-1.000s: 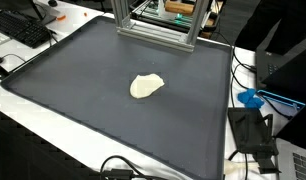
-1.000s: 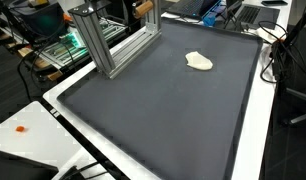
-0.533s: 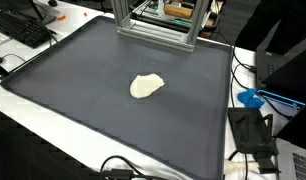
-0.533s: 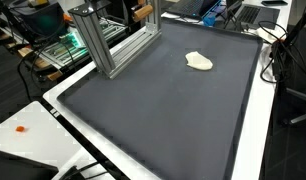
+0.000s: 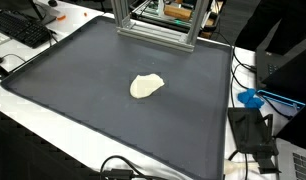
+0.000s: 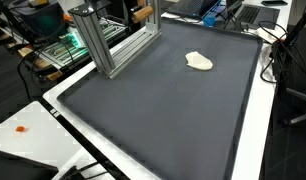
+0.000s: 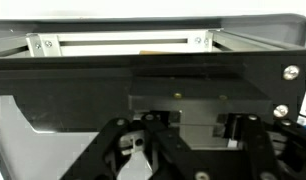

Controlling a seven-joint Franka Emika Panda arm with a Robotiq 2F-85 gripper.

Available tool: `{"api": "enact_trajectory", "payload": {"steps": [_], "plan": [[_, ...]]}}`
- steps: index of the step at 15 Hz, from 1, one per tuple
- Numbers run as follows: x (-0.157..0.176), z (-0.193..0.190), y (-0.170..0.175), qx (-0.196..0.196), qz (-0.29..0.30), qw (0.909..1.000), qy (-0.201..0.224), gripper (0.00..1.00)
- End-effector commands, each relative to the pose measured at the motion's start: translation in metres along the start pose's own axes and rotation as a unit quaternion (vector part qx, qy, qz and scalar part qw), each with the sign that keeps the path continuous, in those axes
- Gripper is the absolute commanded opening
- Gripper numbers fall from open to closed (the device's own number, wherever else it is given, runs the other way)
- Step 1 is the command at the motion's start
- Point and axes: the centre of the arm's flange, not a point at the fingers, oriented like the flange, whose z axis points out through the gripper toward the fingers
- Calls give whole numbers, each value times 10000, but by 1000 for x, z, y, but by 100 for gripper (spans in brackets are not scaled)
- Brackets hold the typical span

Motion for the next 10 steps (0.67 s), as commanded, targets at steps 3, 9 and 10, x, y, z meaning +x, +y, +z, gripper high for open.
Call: {"api": "enact_trajectory", "payload": {"steps": [3, 9, 10], "plan": [[-9, -1, 0, 169, 28, 9998, 74, 85], [15, -27, -5, 152, -496, 9985, 192, 100], [22, -32, -7, 171, -566, 9979, 260, 100]]}}
